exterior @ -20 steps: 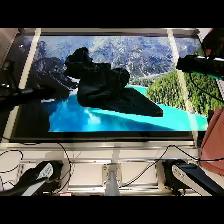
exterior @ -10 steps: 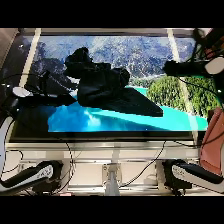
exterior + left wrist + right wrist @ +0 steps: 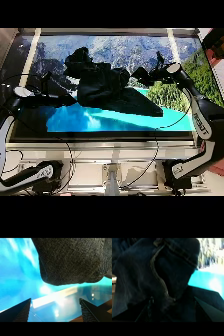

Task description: Fold the clothes and pants, and hang the long-sleeved shirts on hangers.

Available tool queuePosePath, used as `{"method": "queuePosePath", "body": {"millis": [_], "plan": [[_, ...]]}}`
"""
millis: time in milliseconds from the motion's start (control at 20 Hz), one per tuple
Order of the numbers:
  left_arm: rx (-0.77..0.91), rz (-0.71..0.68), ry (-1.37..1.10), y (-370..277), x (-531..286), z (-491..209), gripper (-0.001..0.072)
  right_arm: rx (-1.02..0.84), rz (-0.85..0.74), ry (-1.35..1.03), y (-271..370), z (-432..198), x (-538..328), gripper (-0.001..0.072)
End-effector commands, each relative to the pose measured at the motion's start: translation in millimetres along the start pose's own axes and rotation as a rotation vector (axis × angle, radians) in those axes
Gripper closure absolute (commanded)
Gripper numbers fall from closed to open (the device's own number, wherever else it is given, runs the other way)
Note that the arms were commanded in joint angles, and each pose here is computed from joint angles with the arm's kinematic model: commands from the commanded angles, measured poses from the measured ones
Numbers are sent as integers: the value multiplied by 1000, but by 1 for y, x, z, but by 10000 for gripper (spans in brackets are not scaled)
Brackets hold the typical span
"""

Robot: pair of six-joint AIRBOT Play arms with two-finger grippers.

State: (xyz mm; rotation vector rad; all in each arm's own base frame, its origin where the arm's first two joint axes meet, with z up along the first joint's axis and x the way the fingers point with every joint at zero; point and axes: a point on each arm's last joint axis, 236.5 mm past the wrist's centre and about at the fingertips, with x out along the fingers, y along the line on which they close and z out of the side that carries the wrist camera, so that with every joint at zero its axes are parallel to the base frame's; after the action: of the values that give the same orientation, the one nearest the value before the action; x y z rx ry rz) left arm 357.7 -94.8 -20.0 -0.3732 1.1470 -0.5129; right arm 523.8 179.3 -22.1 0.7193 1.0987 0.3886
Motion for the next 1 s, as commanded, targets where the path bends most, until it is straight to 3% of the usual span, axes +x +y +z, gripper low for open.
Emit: {"method": "queuePosePath", "body": {"millis": [0, 150, 350, 450, 750, 800, 850, 950], "plan": [[0, 0, 0, 0, 0, 0, 17, 78, -2, 3, -8, 20, 35, 125], [0, 0, 0, 0, 0, 0, 18, 58, -114, 81, -34, 18, 45, 126], [0, 2, -3, 1, 0, 1, 18, 74, -113, 129, -38, 14, 61, 133], [0, 3, -4, 1, 0, 1, 17, 79, -110, 135, -39, 11, 69, 197], [-1, 2, 0, 1, 1, 0, 18, 50, -45, 85, -16, 13, 91, 266], [-1, 2, 0, 1, 1, 0, 17, 33, -29, 68, -10, 15, 94, 289], [-1, 2, 0, 1, 1, 0, 17, 9, -23, 40, -5, 20, 97, 371], [-2, 2, -1, 1, 1, 0, 17, -12, -18, -20, 3, 29, 102, 461]]}}
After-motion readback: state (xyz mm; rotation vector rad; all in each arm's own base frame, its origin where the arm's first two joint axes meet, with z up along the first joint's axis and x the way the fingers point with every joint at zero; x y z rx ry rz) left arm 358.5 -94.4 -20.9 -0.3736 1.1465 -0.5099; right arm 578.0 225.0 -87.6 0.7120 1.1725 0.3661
